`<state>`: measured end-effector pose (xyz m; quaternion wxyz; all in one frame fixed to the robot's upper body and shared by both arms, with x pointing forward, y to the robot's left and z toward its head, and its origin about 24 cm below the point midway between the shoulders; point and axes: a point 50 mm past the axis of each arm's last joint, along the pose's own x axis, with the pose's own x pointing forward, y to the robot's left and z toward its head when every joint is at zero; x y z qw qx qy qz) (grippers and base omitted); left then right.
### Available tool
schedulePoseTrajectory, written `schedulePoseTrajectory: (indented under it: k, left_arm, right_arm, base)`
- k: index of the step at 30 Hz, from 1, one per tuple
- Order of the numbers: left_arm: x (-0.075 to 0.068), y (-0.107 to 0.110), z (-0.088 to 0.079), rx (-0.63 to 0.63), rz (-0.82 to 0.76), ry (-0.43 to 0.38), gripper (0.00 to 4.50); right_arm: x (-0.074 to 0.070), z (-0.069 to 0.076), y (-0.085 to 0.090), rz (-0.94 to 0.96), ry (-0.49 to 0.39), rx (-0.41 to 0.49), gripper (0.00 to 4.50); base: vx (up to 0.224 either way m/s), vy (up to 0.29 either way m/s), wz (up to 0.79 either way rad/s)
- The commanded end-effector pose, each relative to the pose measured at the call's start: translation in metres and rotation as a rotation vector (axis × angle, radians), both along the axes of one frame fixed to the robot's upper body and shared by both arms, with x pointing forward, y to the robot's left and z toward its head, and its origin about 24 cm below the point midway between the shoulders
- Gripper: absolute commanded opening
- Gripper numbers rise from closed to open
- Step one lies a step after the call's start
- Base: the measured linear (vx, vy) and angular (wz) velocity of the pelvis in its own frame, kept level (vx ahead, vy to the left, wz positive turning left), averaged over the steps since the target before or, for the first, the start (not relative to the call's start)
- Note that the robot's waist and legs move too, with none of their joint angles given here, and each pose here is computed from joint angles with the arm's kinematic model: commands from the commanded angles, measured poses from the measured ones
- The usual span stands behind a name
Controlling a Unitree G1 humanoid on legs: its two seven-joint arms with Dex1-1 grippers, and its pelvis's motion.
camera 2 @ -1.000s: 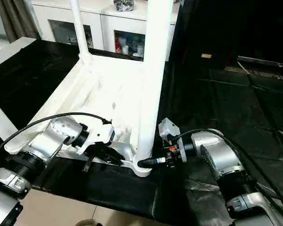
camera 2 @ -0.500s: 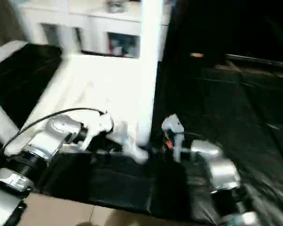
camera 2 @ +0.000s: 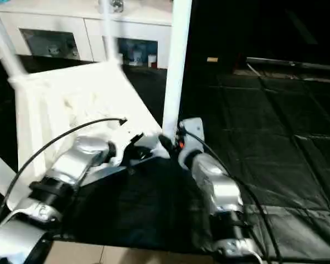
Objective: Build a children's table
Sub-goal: Rotate leg to tighten
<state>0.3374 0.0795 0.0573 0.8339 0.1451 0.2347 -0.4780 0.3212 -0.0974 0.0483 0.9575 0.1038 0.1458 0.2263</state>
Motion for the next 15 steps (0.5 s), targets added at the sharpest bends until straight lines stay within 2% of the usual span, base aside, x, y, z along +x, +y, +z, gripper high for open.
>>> schedulePoseTrajectory:
  k: [1, 3, 7, 9, 10, 12, 13, 14, 15]
  left_arm:
    - [-0.002, -0.033, 0.016, -0.066, -0.084, -0.050, 0.00]
    - [-0.002, -0.031, 0.016, -0.062, -0.079, -0.047, 0.00]
    - [-0.002, -0.024, 0.013, -0.046, -0.074, -0.041, 0.00]
    - [-0.003, -0.013, 0.008, -0.022, -0.119, -0.033, 0.00]
    - [-0.003, -0.013, 0.008, -0.022, -0.119, -0.033, 0.00]
    - [-0.007, -0.002, 0.004, 0.000, -0.190, -0.027, 0.00]
    - [-0.008, 0.000, 0.003, 0.004, -0.210, -0.026, 0.00]
    - [-0.008, 0.000, 0.003, 0.004, -0.210, -0.026, 0.00]
    - [-0.009, 0.002, 0.003, 0.004, -0.241, -0.027, 0.00]
  right_arm:
    - [-0.014, -0.012, 0.036, 0.139, 0.100, 0.074, 2.86]
    - [-0.015, -0.012, 0.033, 0.136, 0.094, 0.068, 3.16]
    - [-0.017, -0.012, 0.026, 0.151, 0.072, 0.061, 3.35]
    - [-0.023, -0.010, 0.008, 0.231, 0.051, 0.062, 3.60]
    - [-0.023, -0.010, 0.008, 0.231, 0.051, 0.062, 3.73]
    - [-0.027, -0.006, -0.017, 0.304, 0.035, 0.045, 3.81]
    - [-0.028, -0.005, -0.023, 0.319, 0.030, 0.038, 4.01]
    - [-0.028, -0.005, -0.023, 0.319, 0.030, 0.038, 4.09]
    - [-0.028, -0.004, -0.031, 0.346, 0.021, 0.013, 4.09]
  base:
    - [0.000, 0.000, 0.00]
    - [0.000, 0.000, 0.00]
    - [0.000, 0.000, 0.00]
    - [0.000, 0.000, 0.00]
    - [0.000, 0.000, 0.00]
    - [0.000, 0.000, 0.00]
    - [0.000, 0.000, 0.00]
    - [0.000, 0.000, 0.00]
    - [0.000, 0.000, 0.00]
